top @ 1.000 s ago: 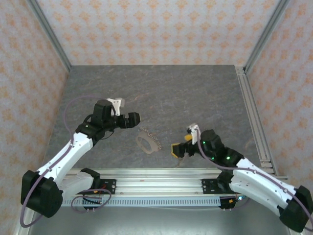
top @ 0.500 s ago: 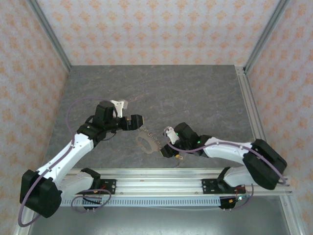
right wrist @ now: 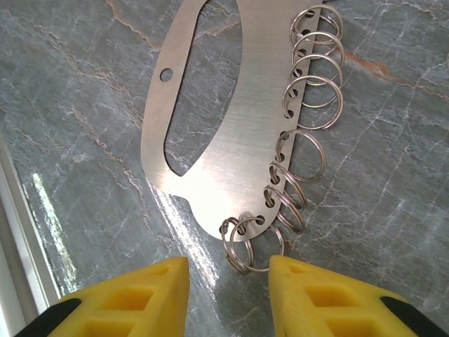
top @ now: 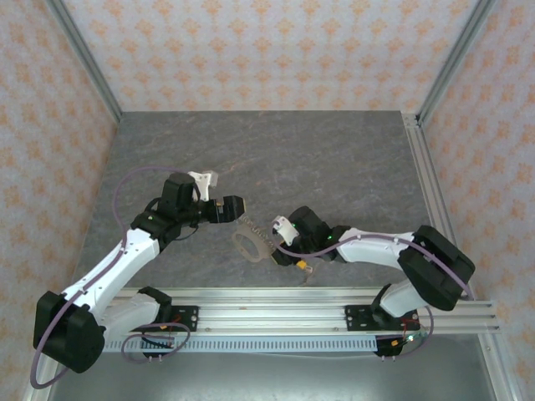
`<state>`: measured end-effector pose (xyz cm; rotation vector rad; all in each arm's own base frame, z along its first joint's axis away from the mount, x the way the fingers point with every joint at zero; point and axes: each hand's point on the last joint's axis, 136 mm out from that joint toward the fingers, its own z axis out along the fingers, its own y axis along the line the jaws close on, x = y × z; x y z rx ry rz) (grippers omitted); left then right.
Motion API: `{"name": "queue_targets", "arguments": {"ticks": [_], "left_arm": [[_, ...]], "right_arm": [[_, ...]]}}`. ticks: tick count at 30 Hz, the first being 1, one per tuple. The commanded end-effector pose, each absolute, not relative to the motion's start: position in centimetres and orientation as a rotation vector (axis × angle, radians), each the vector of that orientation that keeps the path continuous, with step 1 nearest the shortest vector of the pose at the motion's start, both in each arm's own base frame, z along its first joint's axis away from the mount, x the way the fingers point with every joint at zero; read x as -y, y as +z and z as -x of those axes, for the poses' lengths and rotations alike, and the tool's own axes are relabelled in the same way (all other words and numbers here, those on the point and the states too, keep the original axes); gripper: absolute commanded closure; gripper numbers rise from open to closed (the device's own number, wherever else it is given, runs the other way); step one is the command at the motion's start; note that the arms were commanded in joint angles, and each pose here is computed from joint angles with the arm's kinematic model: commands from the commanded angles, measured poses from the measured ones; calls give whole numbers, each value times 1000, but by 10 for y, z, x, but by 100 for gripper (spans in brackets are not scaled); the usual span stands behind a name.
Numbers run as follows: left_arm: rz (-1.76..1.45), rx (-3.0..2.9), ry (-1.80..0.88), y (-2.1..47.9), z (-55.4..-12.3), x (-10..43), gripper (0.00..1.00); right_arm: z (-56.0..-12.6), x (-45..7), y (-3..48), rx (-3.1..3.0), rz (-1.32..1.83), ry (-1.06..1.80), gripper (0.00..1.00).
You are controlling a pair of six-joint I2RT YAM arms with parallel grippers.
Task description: Put the keys on the keyring
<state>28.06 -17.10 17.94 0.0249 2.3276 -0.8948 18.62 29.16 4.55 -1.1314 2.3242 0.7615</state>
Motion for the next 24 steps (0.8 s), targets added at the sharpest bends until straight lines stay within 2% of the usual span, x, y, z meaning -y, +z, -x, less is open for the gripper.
{"name": "queue_targets", "arguments": {"ticks": [1, 8, 14, 17, 24], "left_arm": [[-19, -2331, -908, 178, -277, 172, 0], [74, -2425, -798, 155, -280, 157, 4], [122, -2449, -776, 147, -281, 146, 9], [139, -2440, -781, 147, -284, 143, 12], [140, -2452, -792, 143, -283, 145, 13]], "right_arm": [[-189, -294, 49, -2292, 1172, 720, 66], [-205, -310, 73, -2247, 1159, 718, 64], [-191, -302, 73, -2283, 1173, 755, 65], [-185, -298, 68, -2302, 1154, 771, 68], [-181, -301, 50, -2343, 1205, 788, 77]]}}
